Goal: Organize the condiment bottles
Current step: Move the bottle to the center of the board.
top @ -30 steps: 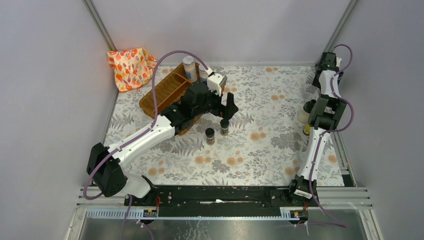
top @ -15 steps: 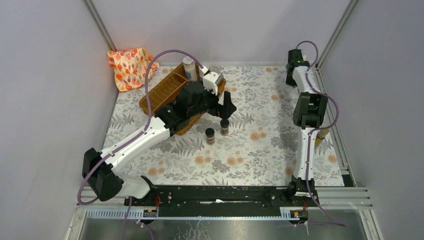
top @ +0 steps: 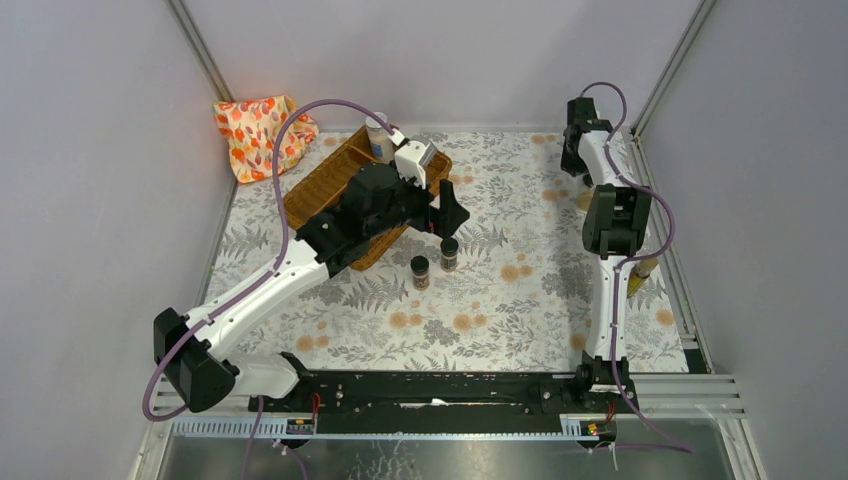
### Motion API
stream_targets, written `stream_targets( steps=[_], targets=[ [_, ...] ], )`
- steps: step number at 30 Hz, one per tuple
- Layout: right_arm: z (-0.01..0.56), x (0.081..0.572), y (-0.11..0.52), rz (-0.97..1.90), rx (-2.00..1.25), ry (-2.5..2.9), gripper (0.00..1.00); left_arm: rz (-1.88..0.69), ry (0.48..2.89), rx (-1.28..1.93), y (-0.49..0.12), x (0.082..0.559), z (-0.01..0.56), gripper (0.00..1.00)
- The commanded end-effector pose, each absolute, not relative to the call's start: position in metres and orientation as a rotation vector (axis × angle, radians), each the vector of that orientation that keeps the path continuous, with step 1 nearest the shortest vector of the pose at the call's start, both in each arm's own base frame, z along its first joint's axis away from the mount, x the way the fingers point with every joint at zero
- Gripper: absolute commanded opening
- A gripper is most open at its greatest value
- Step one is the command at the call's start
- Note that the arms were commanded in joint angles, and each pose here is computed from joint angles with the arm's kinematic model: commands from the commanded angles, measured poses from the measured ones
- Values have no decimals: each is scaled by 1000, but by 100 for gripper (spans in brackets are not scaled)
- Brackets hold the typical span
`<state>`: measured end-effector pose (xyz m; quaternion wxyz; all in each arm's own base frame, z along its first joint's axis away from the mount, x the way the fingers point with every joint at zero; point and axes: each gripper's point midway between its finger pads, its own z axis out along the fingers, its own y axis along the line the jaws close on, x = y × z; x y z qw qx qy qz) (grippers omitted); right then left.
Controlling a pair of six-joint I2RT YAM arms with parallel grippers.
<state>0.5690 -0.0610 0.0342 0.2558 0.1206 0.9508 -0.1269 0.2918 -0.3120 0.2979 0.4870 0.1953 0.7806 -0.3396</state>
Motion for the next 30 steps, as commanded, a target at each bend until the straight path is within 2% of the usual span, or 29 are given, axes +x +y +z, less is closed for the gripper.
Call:
stream_targets(
  steps=[1, 6, 10, 11, 13, 15, 16, 21, 30],
  targets=[
    [137, 584, -7, -167, 195, 2417, 0, -862, 1867, 441, -310, 291, 310, 99],
    [179, 581, 29, -96, 104, 2351, 0, -905, 1849, 446, -317, 289, 317, 99],
    [222, 577, 22, -140, 150, 2257, 1, -929, 1841, 448, -320, 288, 320, 99],
    [232, 575, 17, -171, 171, 2232, 18, -931, 1841, 447, -320, 287, 320, 99],
    [250, 571, 6, -210, 228, 2186, 59, -935, 1841, 447, -319, 285, 320, 99],
    [260, 566, -3, -184, 290, 2167, 87, -934, 1839, 444, -318, 283, 321, 99],
    [263, 564, -9, -167, 320, 2167, 97, -932, 1839, 440, -316, 283, 320, 99],
    [248, 552, -26, -118, 433, 2228, 100, -912, 1842, 426, -307, 279, 318, 99],
    [178, 555, -18, -93, 493, 2388, 100, -883, 1860, 433, -302, 277, 312, 99]
  ],
)
